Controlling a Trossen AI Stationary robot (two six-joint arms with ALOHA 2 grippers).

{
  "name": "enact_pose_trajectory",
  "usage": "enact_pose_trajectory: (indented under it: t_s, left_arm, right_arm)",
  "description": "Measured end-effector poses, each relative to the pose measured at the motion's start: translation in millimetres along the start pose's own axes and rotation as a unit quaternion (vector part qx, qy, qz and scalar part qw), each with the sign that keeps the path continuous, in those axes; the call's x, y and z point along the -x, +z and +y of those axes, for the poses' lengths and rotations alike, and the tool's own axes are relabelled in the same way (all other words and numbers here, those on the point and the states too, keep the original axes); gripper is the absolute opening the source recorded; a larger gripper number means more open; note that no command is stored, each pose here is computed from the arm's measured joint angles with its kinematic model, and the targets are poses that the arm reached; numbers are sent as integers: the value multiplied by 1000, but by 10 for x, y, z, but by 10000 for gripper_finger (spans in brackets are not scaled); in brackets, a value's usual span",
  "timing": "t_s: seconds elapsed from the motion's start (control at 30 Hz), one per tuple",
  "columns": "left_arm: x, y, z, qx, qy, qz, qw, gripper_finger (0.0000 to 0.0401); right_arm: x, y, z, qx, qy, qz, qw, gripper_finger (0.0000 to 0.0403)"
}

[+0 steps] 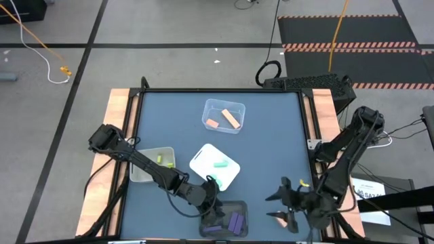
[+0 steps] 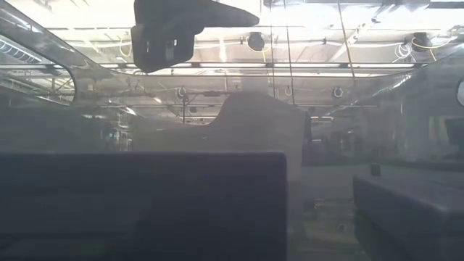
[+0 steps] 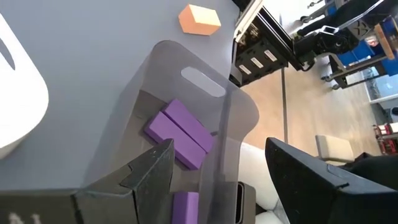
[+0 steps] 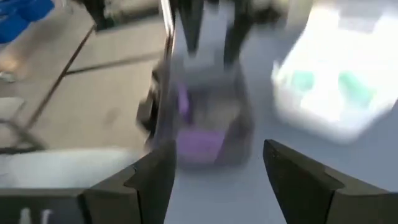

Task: Sort & place blocks by color
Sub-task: Put the light brown block into the transparent bin

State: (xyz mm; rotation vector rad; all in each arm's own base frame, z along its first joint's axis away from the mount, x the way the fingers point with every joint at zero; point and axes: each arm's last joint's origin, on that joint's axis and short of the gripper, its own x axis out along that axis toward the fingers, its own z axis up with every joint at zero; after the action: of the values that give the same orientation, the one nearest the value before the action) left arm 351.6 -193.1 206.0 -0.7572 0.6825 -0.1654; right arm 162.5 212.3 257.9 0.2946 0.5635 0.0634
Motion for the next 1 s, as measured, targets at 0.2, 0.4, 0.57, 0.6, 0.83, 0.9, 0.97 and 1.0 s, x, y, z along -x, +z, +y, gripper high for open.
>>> enact_pose_trajectory:
  t_s: [0.2, 0.4, 0.57, 0.6, 0.83, 0.9, 0.97, 1.0]
  left_arm:
    - [0, 5, 4, 0, 1, 0, 1000, 251]
    - [0, 4, 5, -5, 1, 0, 1000, 251]
    - [1, 0, 3, -23, -2, 4, 1000, 251]
    - [1, -1, 1, -28, -4, 7, 1000, 251]
    - [2, -19, 1, -47, -12, 26, 998, 251]
    - [2, -29, 15, -48, -6, 32, 998, 251]
    - [3, -38, 27, -48, 0, 37, 998, 251]
    - [3, -41, 31, -48, 2, 39, 998, 251]
  right_arm:
    - [-92, -135, -154, -188, -18, 187, 964, 232]
    - [-262, -365, -223, -293, -97, 333, 891, 232]
    - [-478, -554, -204, -322, -127, 401, 848, 232]
    - [-515, -591, -208, -321, -135, 409, 844, 232]
    - [-701, -753, -195, -344, -166, 415, 826, 232]
    - [-739, -777, -199, -356, -172, 413, 821, 231]
    - [-758, -783, -192, -359, -171, 411, 820, 226]
    - [-772, -794, -192, -360, -172, 412, 819, 223]
